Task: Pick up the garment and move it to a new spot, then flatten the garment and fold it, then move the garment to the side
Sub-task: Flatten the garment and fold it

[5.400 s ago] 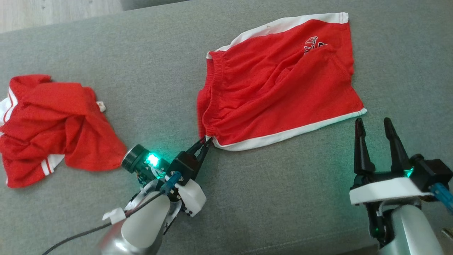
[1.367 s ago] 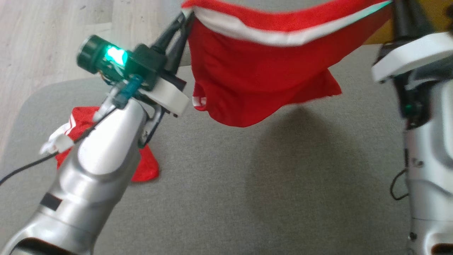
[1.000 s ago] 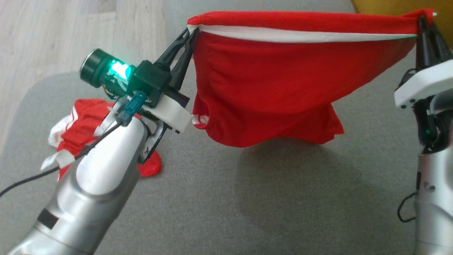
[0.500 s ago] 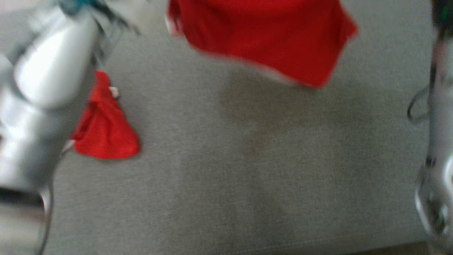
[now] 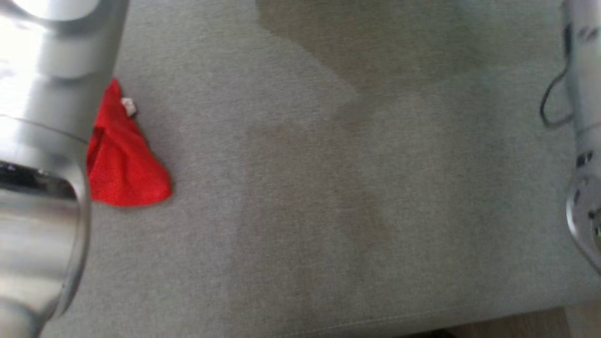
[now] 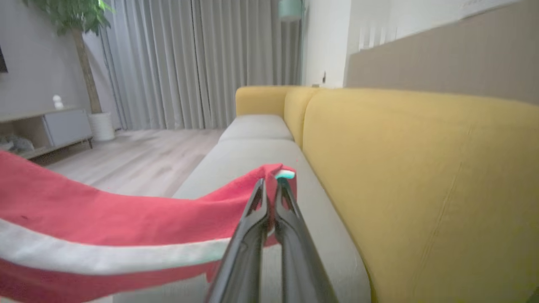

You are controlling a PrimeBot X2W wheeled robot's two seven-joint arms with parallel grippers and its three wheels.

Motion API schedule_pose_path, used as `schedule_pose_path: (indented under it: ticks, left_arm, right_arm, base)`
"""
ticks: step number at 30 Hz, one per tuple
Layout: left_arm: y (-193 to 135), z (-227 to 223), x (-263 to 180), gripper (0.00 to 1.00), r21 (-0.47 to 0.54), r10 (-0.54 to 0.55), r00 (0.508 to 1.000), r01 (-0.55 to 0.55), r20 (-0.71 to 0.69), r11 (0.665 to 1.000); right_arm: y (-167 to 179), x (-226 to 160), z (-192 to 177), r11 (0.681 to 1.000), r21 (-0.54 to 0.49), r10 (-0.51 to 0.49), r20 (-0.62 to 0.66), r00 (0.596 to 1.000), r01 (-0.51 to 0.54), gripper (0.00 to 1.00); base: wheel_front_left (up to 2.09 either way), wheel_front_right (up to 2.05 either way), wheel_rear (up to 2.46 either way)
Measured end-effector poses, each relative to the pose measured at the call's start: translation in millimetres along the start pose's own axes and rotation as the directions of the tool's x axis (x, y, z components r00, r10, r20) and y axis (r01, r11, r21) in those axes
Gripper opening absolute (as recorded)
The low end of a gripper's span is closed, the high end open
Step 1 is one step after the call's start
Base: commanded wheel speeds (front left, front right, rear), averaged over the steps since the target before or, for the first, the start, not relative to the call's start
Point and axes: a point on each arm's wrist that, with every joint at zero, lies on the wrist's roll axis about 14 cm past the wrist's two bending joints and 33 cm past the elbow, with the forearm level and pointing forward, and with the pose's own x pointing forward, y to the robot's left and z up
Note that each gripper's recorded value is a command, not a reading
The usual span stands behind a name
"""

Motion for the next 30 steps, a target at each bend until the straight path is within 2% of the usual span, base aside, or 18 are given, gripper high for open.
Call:
schedule_pose_path:
  ticks: [2,5,8,11,22,30]
  left_arm:
    - [-11,-12,-4,0.0,-0.011,-0.036,0.998,0.036,-0.042,0.999]
    - [-56,-40,-30,0.0,-0.022,-0.129,0.988,0.127,-0.089,0.992]
    - [-106,-84,-77,0.0,-0.107,-0.216,0.957,0.199,-0.192,0.974]
    - [-138,-102,-120,0.0,-0.161,-0.273,0.93,0.238,-0.247,0.958]
    - [-208,-83,-212,0.0,-0.251,-0.391,0.877,0.327,-0.279,0.911]
    - [-240,-47,-247,0.0,-0.287,-0.423,0.872,0.35,-0.248,0.892]
  right_arm:
    - [5,-6,-32,1.0,-0.008,0.015,-0.088,0.996,-0.015,0.0]
    - [6,-30,-94,0.999,-0.024,0.023,-0.273,0.962,-0.031,0.0]
    - [0,-70,-149,0.999,-0.039,0.016,-0.454,0.891,-0.038,0.0]
    - [-13,-106,-178,0.998,-0.052,-0.005,-0.573,0.82,-0.03,0.0]
    - [-46,-189,-185,0.996,-0.08,-0.037,-0.742,0.67,-0.033,0.0]
    - [-67,-256,-175,0.997,-0.06,-0.021,-0.825,0.564,-0.049,0.0]
  base:
    - [0.0,0.0,0.0]
    - [0.0,0.0,0.0]
    - [0.0,0.0,0.0]
    - [0.0,0.0,0.0]
    - [0.0,0.0,0.0]
    - [0.0,0.0,0.0]
